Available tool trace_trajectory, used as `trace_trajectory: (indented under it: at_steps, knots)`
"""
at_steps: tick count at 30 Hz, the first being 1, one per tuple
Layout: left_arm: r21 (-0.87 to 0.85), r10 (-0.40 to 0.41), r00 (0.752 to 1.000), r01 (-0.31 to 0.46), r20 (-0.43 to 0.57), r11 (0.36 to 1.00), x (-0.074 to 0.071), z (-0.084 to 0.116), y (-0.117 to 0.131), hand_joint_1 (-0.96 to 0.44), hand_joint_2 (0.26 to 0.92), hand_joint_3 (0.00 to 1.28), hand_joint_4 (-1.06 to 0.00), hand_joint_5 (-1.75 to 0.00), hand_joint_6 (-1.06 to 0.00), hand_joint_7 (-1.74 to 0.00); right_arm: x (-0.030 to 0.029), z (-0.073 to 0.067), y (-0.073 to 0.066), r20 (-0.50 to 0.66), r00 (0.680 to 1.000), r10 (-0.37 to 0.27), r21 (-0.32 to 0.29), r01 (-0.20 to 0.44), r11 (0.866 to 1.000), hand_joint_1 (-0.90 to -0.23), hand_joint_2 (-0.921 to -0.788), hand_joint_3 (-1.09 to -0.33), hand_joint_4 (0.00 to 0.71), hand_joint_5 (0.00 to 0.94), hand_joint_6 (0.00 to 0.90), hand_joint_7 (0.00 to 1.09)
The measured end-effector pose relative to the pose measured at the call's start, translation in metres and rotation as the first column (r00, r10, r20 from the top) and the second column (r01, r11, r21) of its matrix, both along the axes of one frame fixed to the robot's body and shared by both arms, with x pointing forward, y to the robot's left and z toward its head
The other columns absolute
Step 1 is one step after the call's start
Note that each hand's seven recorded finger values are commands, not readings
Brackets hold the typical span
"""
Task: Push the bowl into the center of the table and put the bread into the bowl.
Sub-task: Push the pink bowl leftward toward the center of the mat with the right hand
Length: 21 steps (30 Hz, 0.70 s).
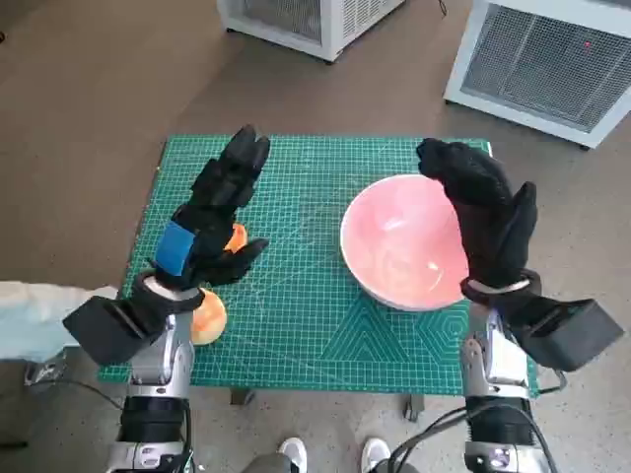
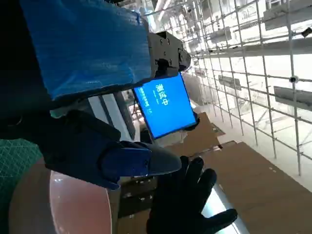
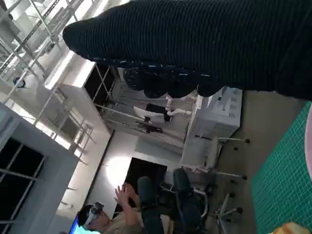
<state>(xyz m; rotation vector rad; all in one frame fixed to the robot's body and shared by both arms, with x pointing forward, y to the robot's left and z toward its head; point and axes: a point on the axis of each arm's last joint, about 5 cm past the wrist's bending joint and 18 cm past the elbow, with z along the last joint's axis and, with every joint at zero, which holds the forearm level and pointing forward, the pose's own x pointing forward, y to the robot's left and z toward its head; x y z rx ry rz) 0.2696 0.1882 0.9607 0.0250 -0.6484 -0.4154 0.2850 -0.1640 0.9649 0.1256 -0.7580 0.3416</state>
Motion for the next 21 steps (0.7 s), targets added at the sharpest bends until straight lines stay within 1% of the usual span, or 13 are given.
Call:
trace_trajectory:
  at_steps: [21]
  knots:
    - [0.004,-0.01,1.0,0.01,-0.008,1.0,0.0008,0.0005,0.0005,-0.65,0.921,0.32,-0.11,-0.01,-0.14,-0.07,0.0002,-0.0005,-0.0024,-0.004,1.0,0.004,0.01,-0.004,1.0,-0.745,-0.921,-0.759,0.226,0.0,0.054,0.55]
